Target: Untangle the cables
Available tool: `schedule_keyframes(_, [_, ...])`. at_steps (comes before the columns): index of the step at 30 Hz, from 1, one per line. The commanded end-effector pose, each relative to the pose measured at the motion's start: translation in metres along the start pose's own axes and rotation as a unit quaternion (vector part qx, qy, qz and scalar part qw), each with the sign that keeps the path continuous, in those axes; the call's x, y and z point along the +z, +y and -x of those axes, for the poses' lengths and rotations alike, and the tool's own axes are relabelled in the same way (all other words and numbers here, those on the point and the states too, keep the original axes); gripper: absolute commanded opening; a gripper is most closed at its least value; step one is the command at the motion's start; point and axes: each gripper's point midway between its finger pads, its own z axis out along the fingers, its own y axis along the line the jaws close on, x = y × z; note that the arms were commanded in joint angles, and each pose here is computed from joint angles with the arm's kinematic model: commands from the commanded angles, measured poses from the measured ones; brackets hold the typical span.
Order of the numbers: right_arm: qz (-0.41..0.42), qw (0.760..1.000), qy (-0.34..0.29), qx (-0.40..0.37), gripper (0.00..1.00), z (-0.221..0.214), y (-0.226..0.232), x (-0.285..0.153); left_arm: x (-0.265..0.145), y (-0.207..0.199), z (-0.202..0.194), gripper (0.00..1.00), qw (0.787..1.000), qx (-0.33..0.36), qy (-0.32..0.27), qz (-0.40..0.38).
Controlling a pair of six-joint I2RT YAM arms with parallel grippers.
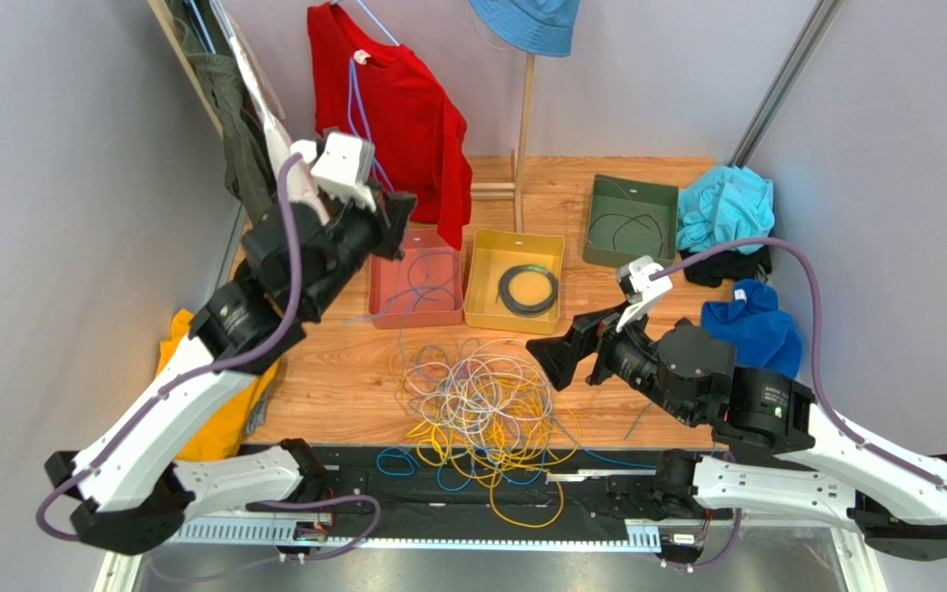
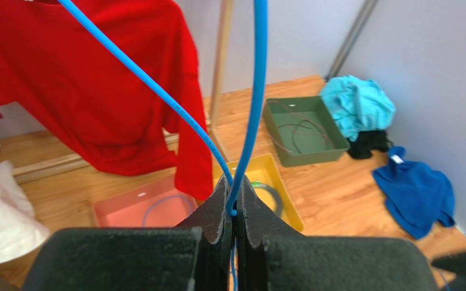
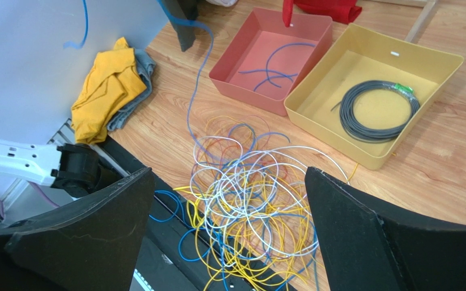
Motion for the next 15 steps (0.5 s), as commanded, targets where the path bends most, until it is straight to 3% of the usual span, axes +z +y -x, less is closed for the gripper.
schedule_keyframes(1, [-0.015,1.0,0.006,0.01,1.0,-0.018,-0.008,0.006,0.016,0.017,0.031,0.0,0.999,0.023,-0.007,0.033])
schedule_keyframes(2, [-0.017,1.0,0.009,0.009,1.0,-0.022,-0.01,0.007,0.014,0.016,0.058,0.0,0.999,0.021,-0.034,0.034])
schedule_keyframes(4, [-0.023,1.0,0.016,0.004,1.0,-0.032,-0.014,0.01,0.031,0.021,0.064,0.0,0.998,0.039,-0.026,0.051])
schedule_keyframes(5, [-0.025,0.999,0.019,0.006,1.0,-0.036,-0.015,0.012,0.027,0.022,0.093,0.0,0.996,0.036,-0.052,0.054])
schedule_keyframes(7, [-0.028,0.999,0.02,0.006,1.0,-0.043,-0.018,0.014,0.039,0.023,0.096,0.0,0.996,0.05,-0.047,0.065])
schedule_keyframes(15, [-0.027,0.999,0.026,0.006,1.0,-0.061,-0.024,0.018,0.05,0.029,0.171,0.0,0.983,0.08,-0.133,0.093])
